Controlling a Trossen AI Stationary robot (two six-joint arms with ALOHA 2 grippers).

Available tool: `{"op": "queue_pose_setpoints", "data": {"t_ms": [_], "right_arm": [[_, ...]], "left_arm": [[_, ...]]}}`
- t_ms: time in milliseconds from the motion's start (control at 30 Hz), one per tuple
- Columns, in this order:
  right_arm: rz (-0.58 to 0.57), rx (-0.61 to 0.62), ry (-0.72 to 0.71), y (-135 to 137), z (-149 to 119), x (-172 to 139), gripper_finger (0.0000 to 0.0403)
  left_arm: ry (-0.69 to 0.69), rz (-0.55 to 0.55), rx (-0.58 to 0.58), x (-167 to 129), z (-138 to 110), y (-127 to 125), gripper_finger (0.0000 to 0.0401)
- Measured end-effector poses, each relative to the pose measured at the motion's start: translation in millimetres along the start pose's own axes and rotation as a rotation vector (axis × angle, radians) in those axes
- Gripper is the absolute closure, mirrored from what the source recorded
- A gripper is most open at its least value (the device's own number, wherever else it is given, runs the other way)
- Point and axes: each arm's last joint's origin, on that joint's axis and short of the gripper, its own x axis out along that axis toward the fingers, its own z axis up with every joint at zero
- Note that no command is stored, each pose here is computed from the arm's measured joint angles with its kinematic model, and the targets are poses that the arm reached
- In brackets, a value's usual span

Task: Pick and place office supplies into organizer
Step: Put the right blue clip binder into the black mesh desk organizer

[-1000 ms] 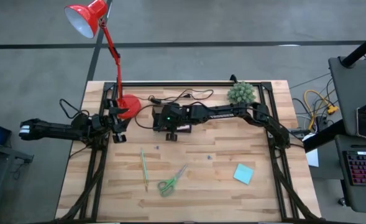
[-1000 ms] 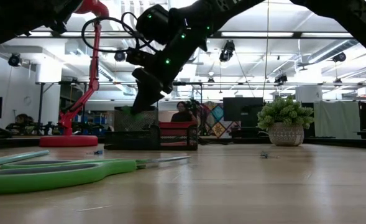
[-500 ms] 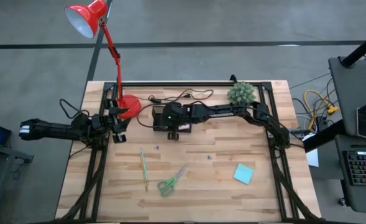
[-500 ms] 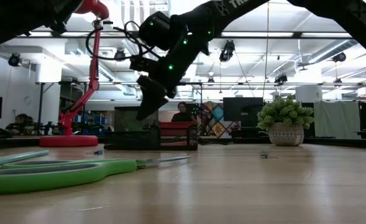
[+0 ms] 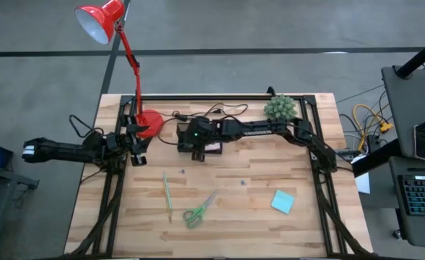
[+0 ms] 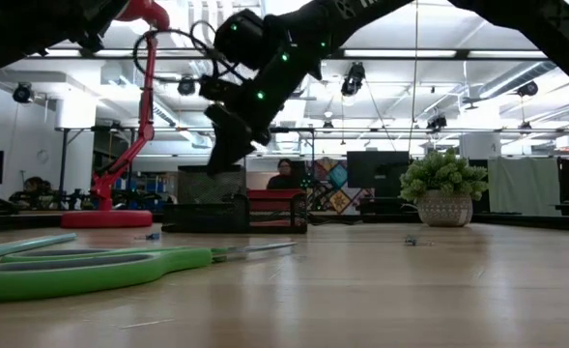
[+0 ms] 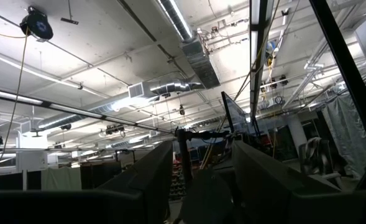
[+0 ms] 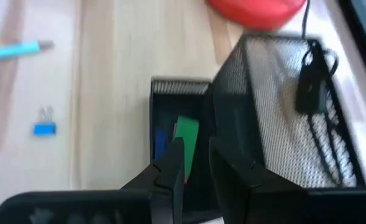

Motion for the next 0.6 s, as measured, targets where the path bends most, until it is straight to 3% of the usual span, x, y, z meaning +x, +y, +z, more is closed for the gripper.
{"op": "queue_pose_setpoints", "data": {"t_ms": [133, 333, 600], "right_arm": [[0.014, -0.005, -0.024, 10.3, 12.7, -9.4, 0.0325], [0.068, -0.041, 0.061, 41.6, 24.0, -32.4, 0.0271], [0.104, 0.111, 0.3, 91.5, 18.5, -68.4, 0.0228]], "left_arm": [[0.0, 0.001, 0.0, 0.0, 0.0, 0.0, 0.0246], [0.0, 0.0, 0.0, 0.0, 0.0, 0.0, 0.0246], [0.0, 0.0, 0.0, 0.0, 0.0, 0.0, 0.0246]]}}
